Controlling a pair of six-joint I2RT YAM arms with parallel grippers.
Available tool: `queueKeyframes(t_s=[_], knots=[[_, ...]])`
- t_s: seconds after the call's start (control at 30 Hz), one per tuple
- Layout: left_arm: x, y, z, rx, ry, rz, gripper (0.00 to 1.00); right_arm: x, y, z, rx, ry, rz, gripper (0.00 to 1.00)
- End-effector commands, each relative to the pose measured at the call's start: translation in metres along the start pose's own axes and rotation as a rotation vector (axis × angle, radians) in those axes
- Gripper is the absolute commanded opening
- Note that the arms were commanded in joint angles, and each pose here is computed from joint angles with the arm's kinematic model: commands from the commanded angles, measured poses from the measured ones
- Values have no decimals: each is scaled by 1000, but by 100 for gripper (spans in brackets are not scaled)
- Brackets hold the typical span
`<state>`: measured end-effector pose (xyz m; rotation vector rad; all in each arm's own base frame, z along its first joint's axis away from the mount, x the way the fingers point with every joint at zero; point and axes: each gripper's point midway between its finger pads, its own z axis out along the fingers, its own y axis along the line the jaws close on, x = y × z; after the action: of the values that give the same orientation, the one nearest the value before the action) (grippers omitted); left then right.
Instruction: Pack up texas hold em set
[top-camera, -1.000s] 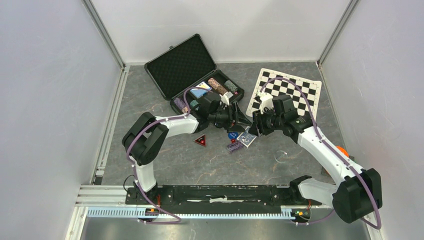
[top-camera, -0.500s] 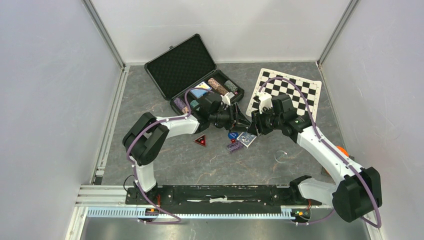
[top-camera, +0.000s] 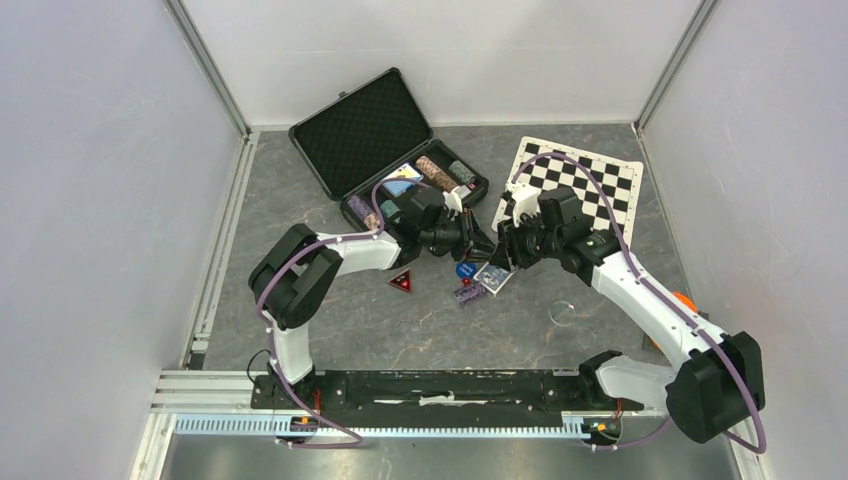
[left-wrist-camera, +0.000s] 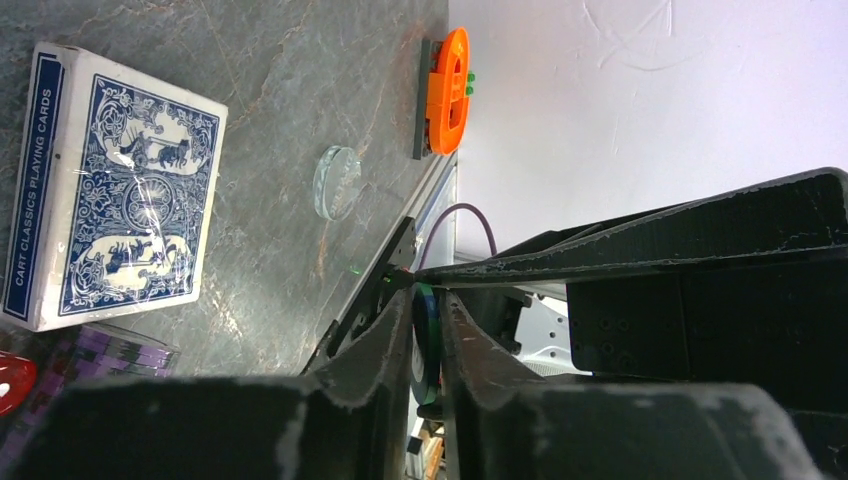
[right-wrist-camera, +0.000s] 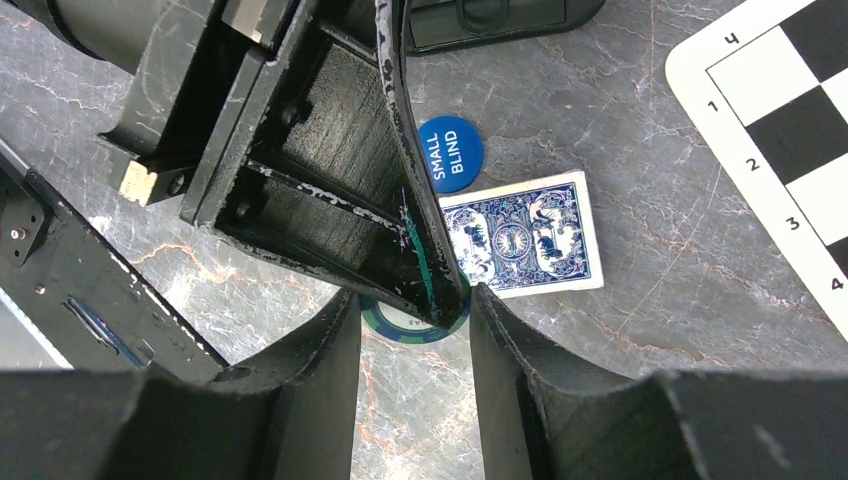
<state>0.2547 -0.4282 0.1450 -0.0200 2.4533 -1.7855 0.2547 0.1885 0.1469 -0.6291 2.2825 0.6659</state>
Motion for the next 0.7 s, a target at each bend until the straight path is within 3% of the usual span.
queueKeyframes(t_s=[0.0, 0.1, 0.13, 0.17, 0.23, 0.27, 0.43, 0.67], knots=[[3, -9, -1, 41, 8, 5, 16, -26, 2, -2, 4, -66, -33, 30], [3, -12, -3, 47, 4, 11, 3, -23, 1, 0, 5, -56, -29, 32], [4, -11, -3, 45, 4, 13, 2, -21, 1, 1, 7, -53, -22, 37], [3, -12, -4, 46, 0, 17, 2, -21, 2, 1, 5, -55, -16, 47], [-1, -12, -7, 44, -18, 31, 2, -22, 4, 1, -6, -61, -1, 93], [-6, -13, -10, 37, -35, 44, 2, -24, 5, 0, -6, -68, 4, 98], [-27, -11, -39, -107, -132, 248, 2, -31, 8, -15, 4, -110, -14, 98], [-65, 17, -120, -583, -319, 676, 2, -27, -6, -33, 114, -179, -22, 98]])
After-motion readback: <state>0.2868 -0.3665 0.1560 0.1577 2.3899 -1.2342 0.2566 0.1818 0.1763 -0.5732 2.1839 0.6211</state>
